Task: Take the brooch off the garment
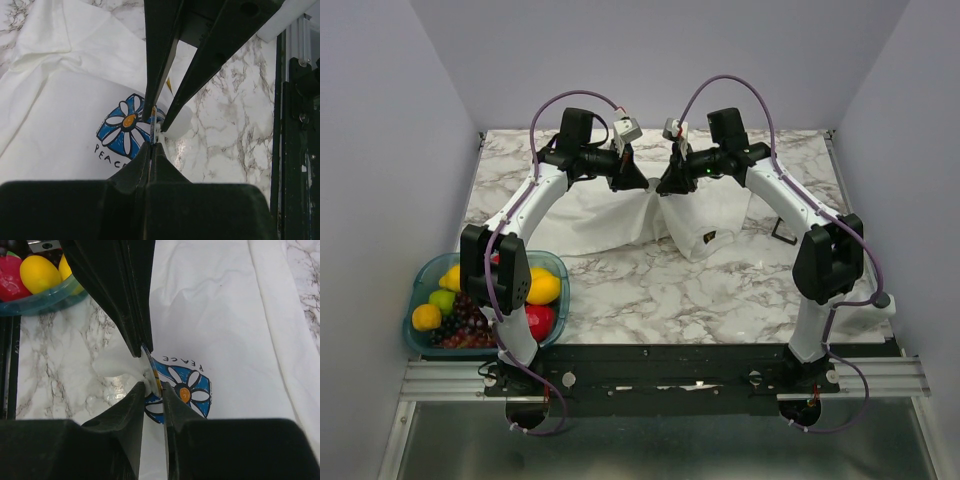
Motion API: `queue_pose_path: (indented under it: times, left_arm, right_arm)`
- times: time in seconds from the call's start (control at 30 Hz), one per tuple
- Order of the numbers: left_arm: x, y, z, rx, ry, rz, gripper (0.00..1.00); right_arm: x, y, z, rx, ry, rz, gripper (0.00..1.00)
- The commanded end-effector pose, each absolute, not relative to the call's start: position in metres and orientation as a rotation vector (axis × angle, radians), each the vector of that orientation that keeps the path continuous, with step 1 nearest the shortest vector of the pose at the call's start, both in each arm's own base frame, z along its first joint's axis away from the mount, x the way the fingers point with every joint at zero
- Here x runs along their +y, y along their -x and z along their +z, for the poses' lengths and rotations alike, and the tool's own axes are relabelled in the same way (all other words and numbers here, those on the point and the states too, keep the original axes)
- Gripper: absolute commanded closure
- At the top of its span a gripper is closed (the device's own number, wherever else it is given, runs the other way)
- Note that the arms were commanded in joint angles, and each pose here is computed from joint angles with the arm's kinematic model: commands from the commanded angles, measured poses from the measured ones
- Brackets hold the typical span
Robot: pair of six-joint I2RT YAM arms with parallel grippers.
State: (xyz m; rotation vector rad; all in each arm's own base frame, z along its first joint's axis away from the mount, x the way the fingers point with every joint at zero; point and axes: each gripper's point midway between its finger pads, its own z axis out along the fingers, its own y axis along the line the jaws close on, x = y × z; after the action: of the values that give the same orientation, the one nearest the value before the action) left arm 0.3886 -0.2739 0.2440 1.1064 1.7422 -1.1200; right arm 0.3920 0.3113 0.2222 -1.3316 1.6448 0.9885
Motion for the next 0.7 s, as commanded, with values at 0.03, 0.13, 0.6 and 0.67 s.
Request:
queue_pose_path:
  times: [0.03,0.13,0.6,0.67]
  left_arm:
    - [-0.2767,-0.3862,0.2583,1.677,-1.122,-1.157,1.0]
    - [-0.2772,-0.3865,0.2574,1.68,-1.12,-1.164,1.0]
    - [-0.2775,-0.3864,0.2572,1.679,-1.12,-1.168,1.0]
    - [-0.2777,-0.3861,0.2576,1.68,-1.116,-1.172,1.0]
  right_arm:
    - [0.3163,-0.3951,0.2319,1.61,1.337,0.977,0.74]
    - [0.3164,-0.3949,0.2337,1.603,1.337,0.982,0.77]
    - [0.3179,-0.3912,0.2337,1.629,1.315,1.018,0.68]
    - [0.3179,-0.3917,0.2326,1.635,1.31,1.019,0.7]
